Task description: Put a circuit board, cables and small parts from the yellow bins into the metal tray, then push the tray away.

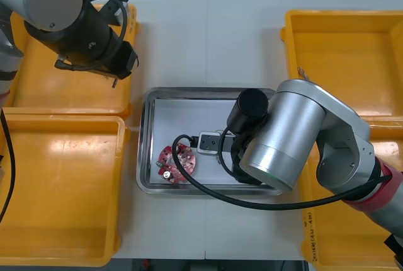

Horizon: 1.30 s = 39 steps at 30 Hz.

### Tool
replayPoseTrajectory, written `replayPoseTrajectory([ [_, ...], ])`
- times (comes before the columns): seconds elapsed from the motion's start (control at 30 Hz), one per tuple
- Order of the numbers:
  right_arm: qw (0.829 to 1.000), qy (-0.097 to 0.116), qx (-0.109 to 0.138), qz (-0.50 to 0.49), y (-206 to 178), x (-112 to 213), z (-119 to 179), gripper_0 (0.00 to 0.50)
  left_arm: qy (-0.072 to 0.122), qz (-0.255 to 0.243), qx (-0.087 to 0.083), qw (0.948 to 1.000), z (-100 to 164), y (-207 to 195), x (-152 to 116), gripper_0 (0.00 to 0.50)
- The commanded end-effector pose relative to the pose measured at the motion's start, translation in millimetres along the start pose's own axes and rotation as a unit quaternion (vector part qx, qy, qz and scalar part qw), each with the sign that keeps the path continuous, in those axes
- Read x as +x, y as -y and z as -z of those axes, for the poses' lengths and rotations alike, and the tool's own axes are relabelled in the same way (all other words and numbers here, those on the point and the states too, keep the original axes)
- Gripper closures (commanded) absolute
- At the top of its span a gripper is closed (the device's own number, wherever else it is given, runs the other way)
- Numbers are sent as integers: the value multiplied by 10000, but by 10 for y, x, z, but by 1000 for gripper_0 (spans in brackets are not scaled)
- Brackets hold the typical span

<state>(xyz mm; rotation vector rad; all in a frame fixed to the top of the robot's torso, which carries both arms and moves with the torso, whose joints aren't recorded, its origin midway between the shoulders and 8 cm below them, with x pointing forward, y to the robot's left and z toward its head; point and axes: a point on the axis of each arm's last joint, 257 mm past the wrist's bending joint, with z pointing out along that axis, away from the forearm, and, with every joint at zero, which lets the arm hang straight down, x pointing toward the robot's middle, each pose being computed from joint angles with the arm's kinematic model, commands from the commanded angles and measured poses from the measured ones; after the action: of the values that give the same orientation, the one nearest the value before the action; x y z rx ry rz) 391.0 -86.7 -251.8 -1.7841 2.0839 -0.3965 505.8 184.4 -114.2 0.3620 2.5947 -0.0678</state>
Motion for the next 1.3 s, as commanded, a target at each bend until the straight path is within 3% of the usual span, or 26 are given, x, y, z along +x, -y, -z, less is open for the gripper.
replayPoseTrajectory([
  [0.03, 9996, 220, -78, 132, -145, -173, 86, 500, 244, -114, 67, 9996, 180, 211, -171, 496],
  [0.4, 9997, 225, -48, 105, -129, -179, 102, 500, 254, -104, 64, 9996, 180, 209, -176, 495],
  [0.6, 9998, 139, -18, -146, -19, -130, 275, 500, 251, -91, 71, 9996, 180, 213, -175, 496],
  [0.73, 9981, 464, 107, -399, 166, -244, 445, 489, 249, -101, 77, 9996, 180, 216, -173, 494],
  [0.77, 9974, 512, 158, -481, 223, -242, 480, 220, 241, -101, 74, 9996, 180, 214, -169, 496],
  [0.8, 9968, 552, 190, -550, 262, -243, 507, 67, 248, -93, 77, 9996, 180, 216, -173, 496],
  [0.83, 9966, 551, 204, -578, 282, -231, 512, 23, 251, -100, 85, 9996, 183, 222, -173, 496],
  [0.87, 9965, 559, 219, -590, 305, -223, 519, 0, 239, -96, 81, 9996, 180, 218, -168, 494],
  [1.13, 9950, 529, 470, -705, 452, -146, 575, 0, 249, -79, 178, 9995, 202, 289, -160, 496],
  [1.3, 9909, 757, 694, -866, 626, -144, 758, 0, 261, -72, 231, 9994, 220, 329, -157, 495],
])
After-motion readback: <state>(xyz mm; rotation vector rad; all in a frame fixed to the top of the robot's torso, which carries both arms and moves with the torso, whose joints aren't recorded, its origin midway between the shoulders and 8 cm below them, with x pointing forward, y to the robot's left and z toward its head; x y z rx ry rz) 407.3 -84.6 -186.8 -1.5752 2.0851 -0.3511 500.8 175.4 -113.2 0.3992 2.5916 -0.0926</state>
